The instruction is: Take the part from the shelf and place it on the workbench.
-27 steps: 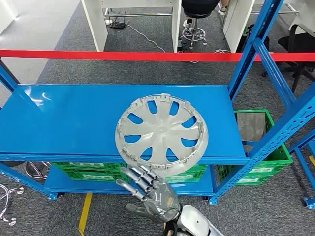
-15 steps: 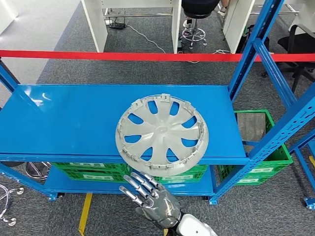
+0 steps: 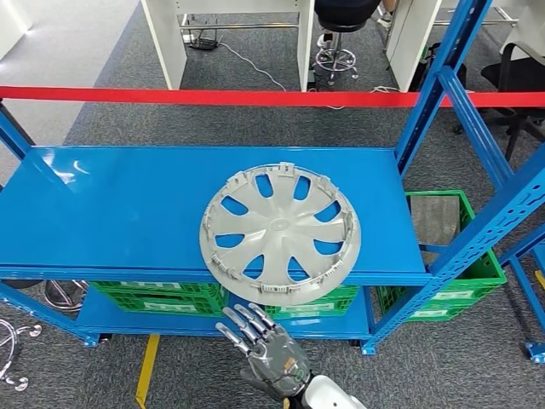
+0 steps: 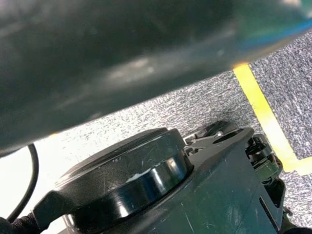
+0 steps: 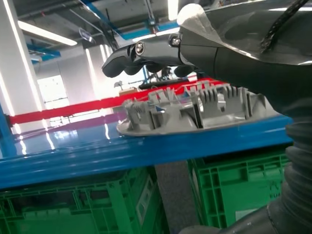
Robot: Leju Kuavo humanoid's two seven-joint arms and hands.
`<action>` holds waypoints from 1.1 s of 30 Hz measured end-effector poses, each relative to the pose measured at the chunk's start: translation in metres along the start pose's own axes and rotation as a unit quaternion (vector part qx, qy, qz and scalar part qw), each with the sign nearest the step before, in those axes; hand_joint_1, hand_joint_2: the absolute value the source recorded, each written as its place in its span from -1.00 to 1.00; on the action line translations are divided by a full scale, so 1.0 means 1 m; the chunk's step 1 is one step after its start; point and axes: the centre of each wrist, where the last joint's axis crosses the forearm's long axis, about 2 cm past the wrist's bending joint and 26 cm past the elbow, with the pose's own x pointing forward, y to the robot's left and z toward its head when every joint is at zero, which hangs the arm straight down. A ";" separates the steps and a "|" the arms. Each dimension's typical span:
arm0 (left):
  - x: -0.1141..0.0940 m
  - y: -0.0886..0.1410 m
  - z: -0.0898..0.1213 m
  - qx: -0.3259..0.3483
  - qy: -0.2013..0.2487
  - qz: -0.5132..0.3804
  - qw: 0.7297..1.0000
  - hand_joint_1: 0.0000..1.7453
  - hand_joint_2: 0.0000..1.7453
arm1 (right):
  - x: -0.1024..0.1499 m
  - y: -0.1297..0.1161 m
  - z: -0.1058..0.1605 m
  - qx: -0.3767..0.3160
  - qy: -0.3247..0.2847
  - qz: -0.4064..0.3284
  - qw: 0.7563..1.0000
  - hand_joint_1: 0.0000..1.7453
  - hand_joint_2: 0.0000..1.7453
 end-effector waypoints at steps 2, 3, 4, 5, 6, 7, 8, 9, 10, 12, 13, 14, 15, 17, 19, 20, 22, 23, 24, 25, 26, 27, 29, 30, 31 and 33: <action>0.000 0.000 0.000 -0.001 0.000 -0.001 1.000 -1.00 -1.00 | -0.001 0.001 -0.001 0.003 0.002 -0.002 1.000 -1.00 1.00; 0.000 0.000 0.000 -0.001 0.000 -0.002 1.000 -1.00 -1.00 | -0.002 0.002 -0.001 0.004 0.002 -0.002 1.000 -1.00 1.00; 0.000 0.000 0.000 -0.002 -0.001 -0.002 1.000 -1.00 -1.00 | -0.003 0.002 -0.002 0.005 0.002 -0.002 1.000 -1.00 1.00; 0.000 0.000 0.000 -0.002 -0.001 -0.003 1.000 -1.00 -1.00 | -0.004 0.003 -0.002 0.005 0.002 -0.002 1.000 -1.00 1.00; 0.000 0.000 0.000 -0.002 -0.001 -0.004 1.000 -1.00 -1.00 | -0.004 0.003 -0.003 0.005 0.003 -0.001 1.000 -1.00 1.00; 0.000 0.000 0.000 -0.001 -0.001 -0.005 1.000 -1.00 -1.00 | -0.005 0.003 -0.004 0.005 0.003 0.000 1.000 -1.00 1.00; 0.000 0.000 0.000 -0.001 -0.001 -0.005 1.000 -1.00 -1.00 | -0.006 0.003 -0.004 0.005 0.003 0.001 1.000 -1.00 1.00; 0.000 -0.001 0.000 -0.001 -0.001 -0.005 1.000 -1.00 -1.00 | -0.007 0.002 -0.005 0.005 0.003 0.003 1.000 -1.00 1.00; 0.001 -0.001 0.000 -0.001 0.000 -0.005 1.000 -1.00 -1.00 | -0.007 0.002 -0.006 0.005 0.003 0.005 1.000 -1.00 1.00; 0.001 -0.001 0.000 -0.001 0.000 -0.005 1.000 -1.00 -1.00 | -0.008 0.001 -0.007 0.004 0.001 0.009 1.000 -1.00 1.00; 0.001 -0.001 0.000 -0.001 0.000 -0.005 1.000 -1.00 -1.00 | -0.008 0.001 -0.008 0.003 0.000 0.011 1.000 -1.00 1.00; 0.001 -0.002 0.000 -0.001 0.000 -0.005 1.000 -1.00 -1.00 | -0.008 0.000 -0.009 0.001 0.000 0.012 1.000 -1.00 1.00; 0.001 -0.002 0.000 -0.001 0.000 -0.005 1.000 -1.00 -1.00 | -0.008 0.000 -0.009 0.000 -0.001 0.013 1.000 -1.00 1.00; 0.001 -0.002 0.000 -0.002 0.000 -0.005 1.000 -1.00 -1.00 | -0.008 -0.001 -0.011 -0.003 -0.003 0.015 1.000 -1.00 1.00; 0.001 -0.002 0.000 -0.002 0.000 -0.005 1.000 -1.00 -1.00 | -0.008 -0.004 -0.013 -0.008 -0.005 0.017 1.000 -1.00 1.00; 0.001 -0.002 0.000 -0.002 0.000 -0.005 1.000 -1.00 -1.00 | -0.008 -0.005 -0.014 -0.012 -0.006 0.017 1.000 -1.00 1.00; 0.001 -0.002 0.000 -0.002 0.000 -0.005 1.000 -1.00 -1.00 | -0.008 -0.008 -0.016 -0.019 -0.009 0.017 1.000 -1.00 1.00; 0.001 -0.002 0.000 -0.002 -0.001 -0.005 1.000 -1.00 -1.00 | -0.009 -0.008 -0.016 -0.021 -0.009 0.017 1.000 -1.00 1.00; 0.001 -0.002 0.000 -0.002 -0.001 -0.006 1.000 -1.00 -1.00 | -0.009 -0.009 -0.017 -0.022 -0.006 0.016 1.000 -1.00 1.00; 0.001 -0.002 0.000 -0.002 -0.001 -0.006 1.000 -1.00 -1.00 | -0.008 -0.009 -0.018 -0.023 0.000 0.014 1.000 -1.00 1.00; 0.001 -0.002 0.000 -0.002 -0.001 -0.007 1.000 -1.00 -1.00 | -0.008 -0.009 -0.019 -0.025 0.007 0.012 1.000 -1.00 1.00; 0.001 -0.002 0.000 -0.003 -0.001 -0.007 1.000 -1.00 -1.00 | -0.007 -0.009 -0.020 -0.026 0.014 0.009 1.000 -1.00 1.00; 0.001 -0.003 0.000 -0.004 -0.002 -0.008 1.000 -1.00 -1.00 | -0.005 -0.009 -0.023 -0.028 0.018 0.007 0.999 -1.00 1.00; 0.001 -0.003 0.000 -0.004 -0.002 -0.008 1.000 -1.00 -1.00 | -0.004 -0.009 -0.024 -0.028 0.016 0.007 0.999 -1.00 1.00; 0.001 -0.003 0.000 -0.004 -0.002 -0.008 1.000 -1.00 -1.00 | -0.004 -0.009 -0.025 -0.028 0.015 0.007 0.999 -1.00 1.00; 0.001 -0.003 0.000 -0.004 -0.002 -0.009 1.000 -1.00 -1.00 | -0.003 -0.009 -0.026 -0.028 0.012 0.006 1.000 -1.00 1.00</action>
